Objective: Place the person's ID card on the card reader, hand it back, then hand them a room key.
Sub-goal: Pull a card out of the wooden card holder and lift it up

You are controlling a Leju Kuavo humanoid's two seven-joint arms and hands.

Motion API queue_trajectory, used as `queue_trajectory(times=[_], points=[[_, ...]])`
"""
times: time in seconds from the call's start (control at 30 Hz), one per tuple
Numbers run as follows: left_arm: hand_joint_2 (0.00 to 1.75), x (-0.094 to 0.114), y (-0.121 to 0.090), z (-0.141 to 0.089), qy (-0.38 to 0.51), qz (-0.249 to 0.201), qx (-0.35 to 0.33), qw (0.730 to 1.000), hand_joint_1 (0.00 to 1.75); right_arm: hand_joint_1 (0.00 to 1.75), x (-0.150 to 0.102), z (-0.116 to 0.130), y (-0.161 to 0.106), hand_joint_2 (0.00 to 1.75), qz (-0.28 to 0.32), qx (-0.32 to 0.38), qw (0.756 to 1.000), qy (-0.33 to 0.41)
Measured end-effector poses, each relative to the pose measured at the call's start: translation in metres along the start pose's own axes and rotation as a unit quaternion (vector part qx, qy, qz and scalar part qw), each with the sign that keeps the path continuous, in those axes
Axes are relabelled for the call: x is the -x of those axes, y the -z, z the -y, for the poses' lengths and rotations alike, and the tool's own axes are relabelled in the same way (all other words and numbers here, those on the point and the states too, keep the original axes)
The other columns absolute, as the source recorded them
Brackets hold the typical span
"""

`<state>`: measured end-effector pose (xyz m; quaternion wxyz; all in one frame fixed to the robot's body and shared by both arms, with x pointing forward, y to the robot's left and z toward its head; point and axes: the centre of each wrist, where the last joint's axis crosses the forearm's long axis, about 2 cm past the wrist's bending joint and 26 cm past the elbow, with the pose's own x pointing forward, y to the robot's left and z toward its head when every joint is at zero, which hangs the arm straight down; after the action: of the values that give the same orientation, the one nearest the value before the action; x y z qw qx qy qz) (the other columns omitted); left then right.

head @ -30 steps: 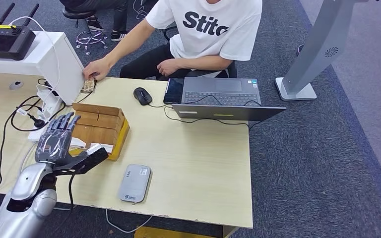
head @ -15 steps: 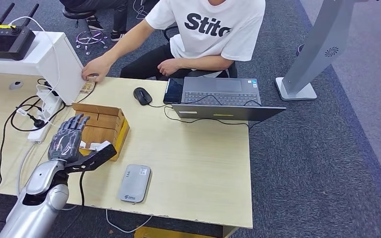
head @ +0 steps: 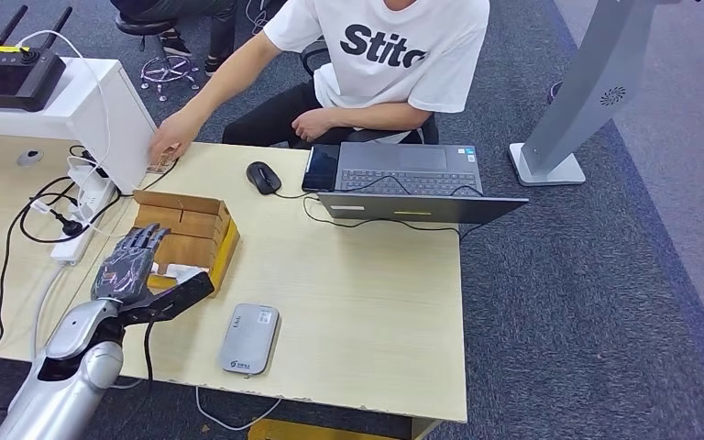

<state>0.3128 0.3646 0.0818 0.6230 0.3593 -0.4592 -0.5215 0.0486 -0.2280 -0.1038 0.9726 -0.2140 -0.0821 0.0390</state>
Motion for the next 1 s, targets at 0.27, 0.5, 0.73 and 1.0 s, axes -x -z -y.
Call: queue_trajectory(times=[0.27, 0.5, 0.73, 1.0], points=[[1.75, 0.011, -0.003, -0.001, 0.008, -0.01, 0.012, 1.0, 0.97, 0.0, 0.0, 0.0, 0.0, 1.75, 0.003, 0.0, 1.0, -0.003], [1.75, 0.015, -0.004, 0.0, 0.009, -0.014, 0.016, 1.0, 1.55, 0.0, 0.0, 0.0, 0.0, 1.75, 0.004, 0.0, 1.0, -0.004], [1.75, 0.016, -0.006, 0.002, 0.007, -0.014, 0.014, 1.0, 1.64, 0.0, 0.0, 0.0, 0.0, 1.75, 0.005, 0.0, 1.0, -0.007], [1.75, 0.015, -0.006, 0.003, 0.009, -0.013, 0.006, 1.0, 1.75, 0.0, 0.0, 0.0, 0.0, 1.75, 0.007, 0.001, 1.0, -0.013]])
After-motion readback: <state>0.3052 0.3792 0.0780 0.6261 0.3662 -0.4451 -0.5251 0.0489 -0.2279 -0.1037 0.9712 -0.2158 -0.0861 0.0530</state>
